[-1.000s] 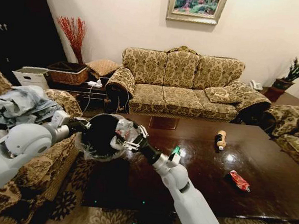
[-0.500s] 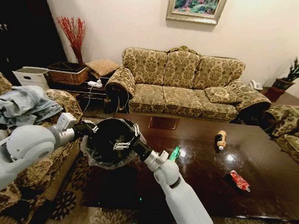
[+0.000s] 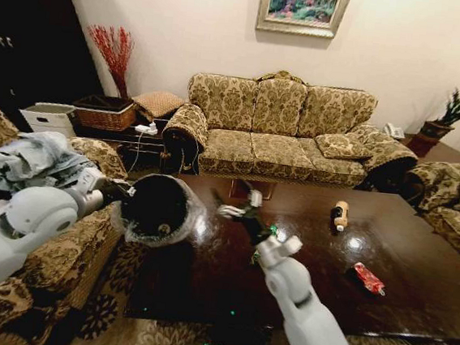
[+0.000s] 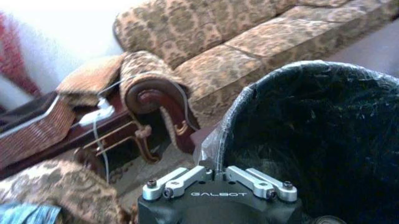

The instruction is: Move to the front of the table and place the trash on the table into the trash bin.

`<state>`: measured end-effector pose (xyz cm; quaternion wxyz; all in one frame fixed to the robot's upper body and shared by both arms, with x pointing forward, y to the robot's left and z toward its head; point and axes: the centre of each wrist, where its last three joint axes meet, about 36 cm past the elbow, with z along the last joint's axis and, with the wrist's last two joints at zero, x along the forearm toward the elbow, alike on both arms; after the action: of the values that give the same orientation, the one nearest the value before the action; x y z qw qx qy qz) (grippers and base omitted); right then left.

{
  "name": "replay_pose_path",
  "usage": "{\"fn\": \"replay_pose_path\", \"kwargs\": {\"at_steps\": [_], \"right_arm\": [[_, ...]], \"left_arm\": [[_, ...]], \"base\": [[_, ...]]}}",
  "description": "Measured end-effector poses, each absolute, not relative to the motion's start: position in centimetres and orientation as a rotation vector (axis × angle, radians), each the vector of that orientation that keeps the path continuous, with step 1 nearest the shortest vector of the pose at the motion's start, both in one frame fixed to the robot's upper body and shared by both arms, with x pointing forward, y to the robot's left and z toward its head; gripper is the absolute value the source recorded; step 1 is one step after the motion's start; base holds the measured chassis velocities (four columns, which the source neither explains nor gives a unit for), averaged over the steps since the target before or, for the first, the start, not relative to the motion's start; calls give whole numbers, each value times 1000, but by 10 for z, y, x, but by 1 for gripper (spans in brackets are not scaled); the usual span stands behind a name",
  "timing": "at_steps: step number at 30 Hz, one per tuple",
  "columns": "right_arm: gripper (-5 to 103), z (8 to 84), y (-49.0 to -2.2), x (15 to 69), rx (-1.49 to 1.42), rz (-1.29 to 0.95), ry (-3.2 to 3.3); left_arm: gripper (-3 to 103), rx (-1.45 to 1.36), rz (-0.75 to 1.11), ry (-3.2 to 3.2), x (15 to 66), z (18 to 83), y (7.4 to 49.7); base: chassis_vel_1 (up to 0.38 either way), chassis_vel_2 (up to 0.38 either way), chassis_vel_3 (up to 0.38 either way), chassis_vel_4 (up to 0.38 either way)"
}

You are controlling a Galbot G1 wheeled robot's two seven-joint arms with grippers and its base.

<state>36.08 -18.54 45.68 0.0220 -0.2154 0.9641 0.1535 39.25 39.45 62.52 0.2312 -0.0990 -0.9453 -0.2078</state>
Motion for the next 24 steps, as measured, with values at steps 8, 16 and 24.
{"fn": "replay_pose_path", "kwargs": {"at_steps": [8, 16, 24], "right_arm": [[100, 440, -187, 360, -431, 680, 3186], [100, 424, -154, 362, -169, 921, 3329], [100, 407, -121, 346, 31, 1125, 3430]], "left_arm": [[0, -228, -502, -2628, 391, 623, 399], [0, -253, -505, -2632, 387, 621, 393], [0, -268, -490, -2638, 387, 615, 394]], "base": [[-5, -5, 10, 7], [-121, -113, 130, 113], [-127, -119, 90, 98]]}}
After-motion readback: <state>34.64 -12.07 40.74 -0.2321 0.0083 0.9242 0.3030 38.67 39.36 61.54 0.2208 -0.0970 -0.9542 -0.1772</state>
